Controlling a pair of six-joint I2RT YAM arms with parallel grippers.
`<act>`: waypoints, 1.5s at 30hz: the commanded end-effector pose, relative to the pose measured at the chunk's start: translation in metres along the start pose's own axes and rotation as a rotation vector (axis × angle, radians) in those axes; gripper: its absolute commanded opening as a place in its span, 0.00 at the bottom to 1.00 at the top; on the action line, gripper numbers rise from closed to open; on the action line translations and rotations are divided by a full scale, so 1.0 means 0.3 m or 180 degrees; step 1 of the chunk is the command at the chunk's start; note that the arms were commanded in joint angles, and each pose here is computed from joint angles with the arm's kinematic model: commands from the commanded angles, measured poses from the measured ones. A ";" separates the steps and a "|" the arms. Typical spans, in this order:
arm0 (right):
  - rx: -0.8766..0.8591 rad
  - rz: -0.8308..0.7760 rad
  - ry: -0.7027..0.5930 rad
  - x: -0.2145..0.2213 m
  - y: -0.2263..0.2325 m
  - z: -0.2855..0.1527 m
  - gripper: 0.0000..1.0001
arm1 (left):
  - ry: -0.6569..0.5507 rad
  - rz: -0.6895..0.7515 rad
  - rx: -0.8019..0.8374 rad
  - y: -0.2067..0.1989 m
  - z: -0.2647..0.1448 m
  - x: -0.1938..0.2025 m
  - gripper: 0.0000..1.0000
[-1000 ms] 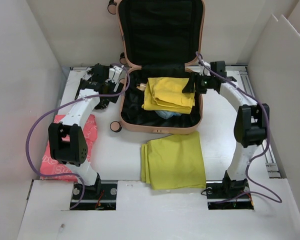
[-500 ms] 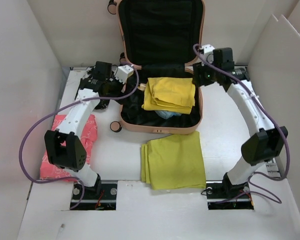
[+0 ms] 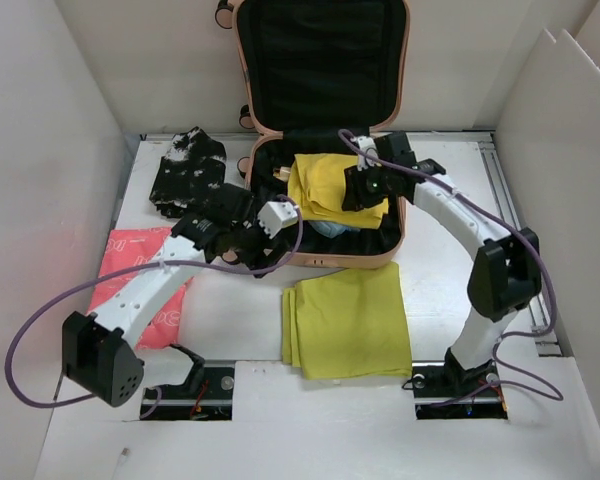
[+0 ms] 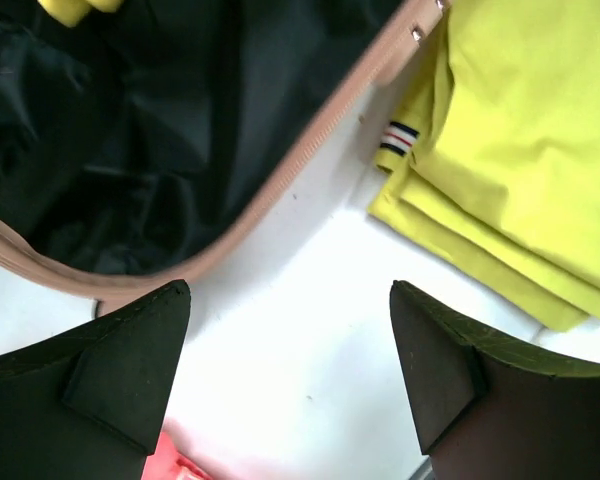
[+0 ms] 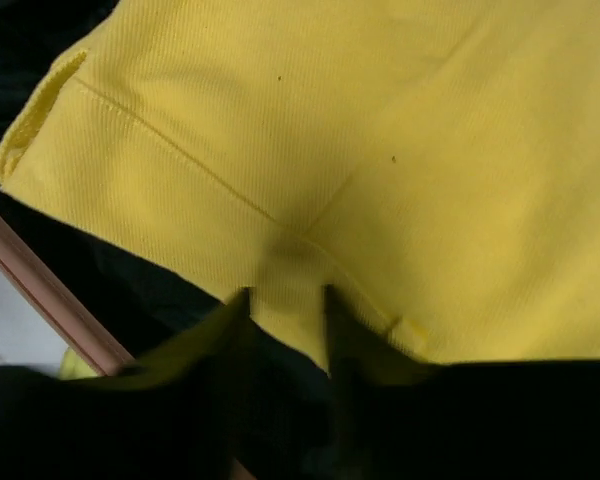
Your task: Pack the luggage
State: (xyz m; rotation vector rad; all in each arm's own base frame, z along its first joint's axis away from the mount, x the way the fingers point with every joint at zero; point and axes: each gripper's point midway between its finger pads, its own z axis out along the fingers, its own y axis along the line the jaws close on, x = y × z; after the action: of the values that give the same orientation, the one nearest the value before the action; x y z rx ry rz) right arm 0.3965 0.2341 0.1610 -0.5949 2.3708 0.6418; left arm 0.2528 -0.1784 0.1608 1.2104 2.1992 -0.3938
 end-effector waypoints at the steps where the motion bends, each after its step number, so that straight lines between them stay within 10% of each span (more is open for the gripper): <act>1: 0.0312 -0.0129 -0.0399 -0.124 0.006 -0.190 0.48 | -0.0158 -0.0087 0.0026 -0.037 -0.031 0.013 0.77; 5: 0.0775 0.0094 -0.0478 -0.068 -0.016 -0.378 1.00 | -0.0274 -0.0033 0.0072 -0.066 -0.033 0.024 0.78; 17: 0.0859 0.1252 0.0164 0.657 -0.055 -0.336 1.00 | -0.0374 -0.0208 0.0639 -0.226 0.073 -0.009 0.79; 32: 0.0047 0.1494 0.0471 0.914 -0.055 -0.090 1.00 | -0.0263 -0.0210 0.0471 -0.190 0.114 -0.004 0.79; 40: -0.0049 0.1440 0.0415 0.961 -0.035 -0.090 0.70 | -0.0308 -0.0216 0.0394 -0.170 0.101 -0.017 0.80; 45: -0.0080 0.1399 0.0445 0.996 -0.029 -0.088 0.70 | -0.0339 -0.0277 0.0325 -0.137 0.092 -0.023 0.80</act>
State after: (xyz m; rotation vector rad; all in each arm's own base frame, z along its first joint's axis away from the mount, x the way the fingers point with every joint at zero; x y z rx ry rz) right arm 0.2333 0.1487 0.0302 -0.1650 2.4041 0.8611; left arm 0.2200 -0.2184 0.1215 1.1666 2.2275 -0.6043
